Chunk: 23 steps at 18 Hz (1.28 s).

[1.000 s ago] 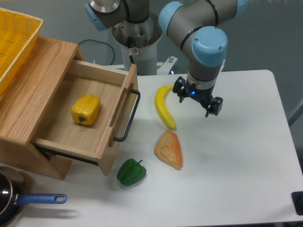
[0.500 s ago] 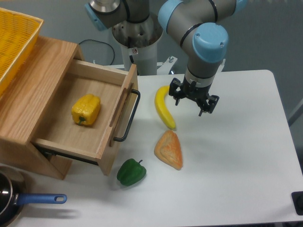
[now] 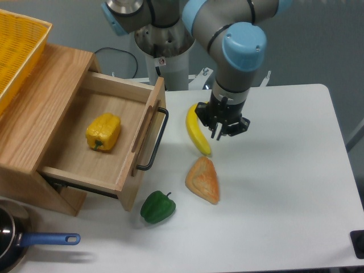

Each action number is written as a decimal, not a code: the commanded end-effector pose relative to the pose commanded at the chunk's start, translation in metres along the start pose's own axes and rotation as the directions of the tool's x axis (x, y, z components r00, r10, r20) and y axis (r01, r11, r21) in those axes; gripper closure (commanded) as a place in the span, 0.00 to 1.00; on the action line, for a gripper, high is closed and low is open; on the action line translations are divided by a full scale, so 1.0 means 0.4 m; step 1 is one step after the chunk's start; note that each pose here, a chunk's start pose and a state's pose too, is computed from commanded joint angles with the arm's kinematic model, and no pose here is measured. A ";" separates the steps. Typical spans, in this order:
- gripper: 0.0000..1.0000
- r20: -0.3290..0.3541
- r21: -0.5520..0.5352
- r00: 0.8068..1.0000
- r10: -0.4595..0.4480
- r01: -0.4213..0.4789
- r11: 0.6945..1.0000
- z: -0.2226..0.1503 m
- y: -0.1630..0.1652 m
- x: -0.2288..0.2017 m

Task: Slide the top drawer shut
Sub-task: 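Move the gripper toward the open wooden drawer's front panel, then push the drawer front with the gripper into the cabinet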

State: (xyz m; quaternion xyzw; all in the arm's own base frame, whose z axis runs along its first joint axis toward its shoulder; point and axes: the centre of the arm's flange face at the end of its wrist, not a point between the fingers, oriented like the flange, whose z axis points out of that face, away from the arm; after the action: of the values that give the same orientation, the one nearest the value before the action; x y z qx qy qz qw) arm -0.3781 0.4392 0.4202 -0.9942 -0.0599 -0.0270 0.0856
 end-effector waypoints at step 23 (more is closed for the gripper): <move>0.93 -0.049 0.020 0.998 -0.039 0.040 0.999 0.003 -0.097 0.219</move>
State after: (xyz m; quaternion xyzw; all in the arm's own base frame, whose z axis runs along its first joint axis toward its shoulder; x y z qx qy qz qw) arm -0.2960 0.4873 0.4312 -0.9909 -0.0776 -0.0524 0.0970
